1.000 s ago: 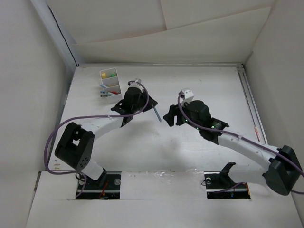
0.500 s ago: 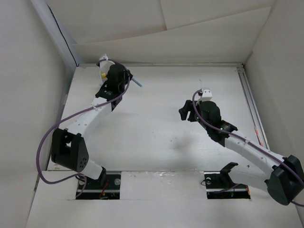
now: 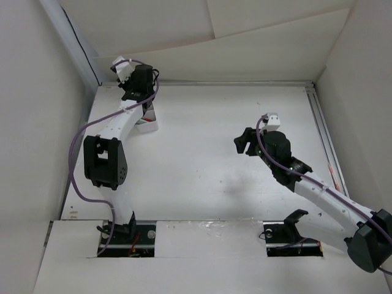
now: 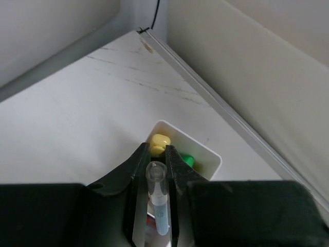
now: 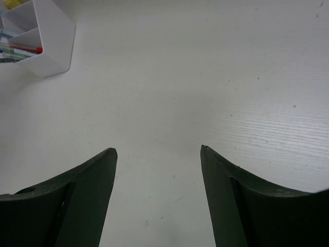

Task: Sort the stationery into containers
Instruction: Place the pen in the storage box.

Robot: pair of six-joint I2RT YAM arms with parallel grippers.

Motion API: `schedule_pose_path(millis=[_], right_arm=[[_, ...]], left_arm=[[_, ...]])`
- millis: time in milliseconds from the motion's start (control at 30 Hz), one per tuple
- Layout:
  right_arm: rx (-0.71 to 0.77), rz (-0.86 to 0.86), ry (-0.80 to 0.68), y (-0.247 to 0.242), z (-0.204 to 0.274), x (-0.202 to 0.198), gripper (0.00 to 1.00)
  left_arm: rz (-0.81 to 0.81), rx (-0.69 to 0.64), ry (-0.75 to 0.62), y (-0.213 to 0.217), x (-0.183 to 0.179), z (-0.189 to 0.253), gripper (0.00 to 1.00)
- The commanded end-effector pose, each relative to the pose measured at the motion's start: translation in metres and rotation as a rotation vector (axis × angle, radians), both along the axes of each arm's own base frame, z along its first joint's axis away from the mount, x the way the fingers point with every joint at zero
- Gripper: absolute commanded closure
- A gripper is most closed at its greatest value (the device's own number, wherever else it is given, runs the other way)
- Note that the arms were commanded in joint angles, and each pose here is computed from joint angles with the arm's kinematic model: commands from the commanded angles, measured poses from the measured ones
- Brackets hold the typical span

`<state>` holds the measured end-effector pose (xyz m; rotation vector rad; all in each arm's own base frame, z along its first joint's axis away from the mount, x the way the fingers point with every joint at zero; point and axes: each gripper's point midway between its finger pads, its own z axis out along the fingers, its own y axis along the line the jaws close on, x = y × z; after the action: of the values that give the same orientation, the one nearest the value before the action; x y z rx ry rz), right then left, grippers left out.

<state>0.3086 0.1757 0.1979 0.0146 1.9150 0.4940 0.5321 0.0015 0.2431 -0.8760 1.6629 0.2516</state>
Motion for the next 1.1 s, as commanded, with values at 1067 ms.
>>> schedule_pose_path(millis=[1067], right_arm=[[0.054, 0.023, -0.047, 0.002, 0.015, 0.003, 0.28]], left_arm=[[0.075, 0.141, 0.054, 0.002, -0.011, -0.061, 0.85]])
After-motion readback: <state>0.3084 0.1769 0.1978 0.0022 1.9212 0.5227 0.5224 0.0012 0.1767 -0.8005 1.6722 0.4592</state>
